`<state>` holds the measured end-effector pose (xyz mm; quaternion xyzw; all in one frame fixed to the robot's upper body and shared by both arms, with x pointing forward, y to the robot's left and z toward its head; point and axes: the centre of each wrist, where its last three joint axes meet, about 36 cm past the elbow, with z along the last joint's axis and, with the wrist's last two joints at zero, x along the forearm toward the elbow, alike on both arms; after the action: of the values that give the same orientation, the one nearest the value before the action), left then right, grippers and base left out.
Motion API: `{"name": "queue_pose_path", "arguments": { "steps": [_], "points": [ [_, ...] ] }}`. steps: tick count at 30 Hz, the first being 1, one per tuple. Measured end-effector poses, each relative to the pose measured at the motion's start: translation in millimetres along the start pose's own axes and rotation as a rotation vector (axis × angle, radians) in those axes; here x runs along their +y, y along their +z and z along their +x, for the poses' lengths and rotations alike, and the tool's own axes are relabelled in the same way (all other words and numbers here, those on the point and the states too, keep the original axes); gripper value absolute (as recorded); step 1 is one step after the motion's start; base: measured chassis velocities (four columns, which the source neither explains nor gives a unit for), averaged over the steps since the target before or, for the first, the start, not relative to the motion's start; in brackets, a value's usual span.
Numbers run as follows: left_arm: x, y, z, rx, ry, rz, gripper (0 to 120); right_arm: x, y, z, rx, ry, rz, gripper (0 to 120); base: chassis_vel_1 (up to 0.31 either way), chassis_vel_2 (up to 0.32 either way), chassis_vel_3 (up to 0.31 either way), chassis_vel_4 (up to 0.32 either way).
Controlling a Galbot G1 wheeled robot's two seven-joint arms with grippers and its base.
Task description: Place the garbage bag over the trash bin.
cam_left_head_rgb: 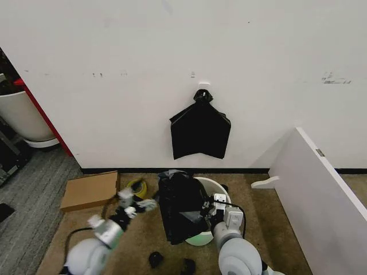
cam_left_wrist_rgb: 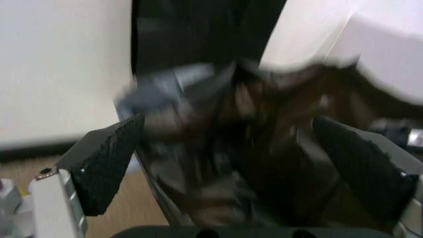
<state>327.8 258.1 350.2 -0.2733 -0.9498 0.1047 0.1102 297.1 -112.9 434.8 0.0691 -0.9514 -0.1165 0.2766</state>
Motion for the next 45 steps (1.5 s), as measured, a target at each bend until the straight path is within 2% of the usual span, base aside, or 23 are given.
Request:
{"name": "queue_pose_path", "arguments": {
  "steps": [2, 4, 8, 12, 16, 18, 20, 23, 32, 45],
  "points": [
    [-16.1, -3.4, -6.4, 0.088, -0.030, 0.009, 100, -4.8, -2.6, -1.3, 0.004, -0.009, -0.003, 0, 0.000, 0.000, 0.000, 0.000],
    [-24.7, -6.8, -9.5, 0.126, -0.052, 0.010, 100, -8.7, -5.2, -2.8, 0.011, -0.013, -0.001, 0, 0.000, 0.000, 0.000, 0.000],
    [-35.0, -10.7, -12.8, 0.169, -0.079, 0.019, 100, -15.8, -8.9, -6.1, 0.020, -0.021, 0.005, 0, 0.000, 0.000, 0.000, 0.000],
    [-59.9, -22.8, -20.2, 0.258, -0.133, 0.045, 100, -38.2, -18.1, -18.3, 0.047, -0.053, 0.033, 0, 0.000, 0.000, 0.000, 0.000],
    [-71.9, -28.9, -24.1, 0.288, -0.156, 0.046, 100, -50.6, -23.1, -27.4, 0.065, -0.063, 0.039, 0, 0.000, 0.000, 0.000, 0.000],
    [-88.4, -34.1, -29.8, 0.335, -0.220, 0.066, 100, -58.6, -26.3, -34.2, 0.074, -0.064, 0.032, 0, 0.000, 0.000, 0.000, 0.000],
    [-90.4, -34.4, -30.8, 0.341, -0.229, 0.069, 100, -59.0, -26.6, -34.4, 0.075, -0.065, 0.031, 0, 0.000, 0.000, 0.000, 0.000],
    [-104.9, -32.0, -43.2, 0.389, -0.283, 0.079, 100, -56.7, -24.3, -31.6, 0.089, -0.077, 0.032, 0, 0.000, 0.000, 0.000, 0.000],
    [-111.2, -37.1, -65.4, 0.383, -0.286, 0.107, 100, -44.1, -18.5, -20.8, 0.096, -0.096, 0.046, 0, 0.000, 0.000, 0.000, 0.000],
    [-99.6, -26.6, -100.5, 0.441, -0.350, 0.081, 100, -36.5, -20.0, -10.2, 0.083, -0.096, 0.047, 0, 0.000, 0.000, 0.000, 0.000]
  ]
}}
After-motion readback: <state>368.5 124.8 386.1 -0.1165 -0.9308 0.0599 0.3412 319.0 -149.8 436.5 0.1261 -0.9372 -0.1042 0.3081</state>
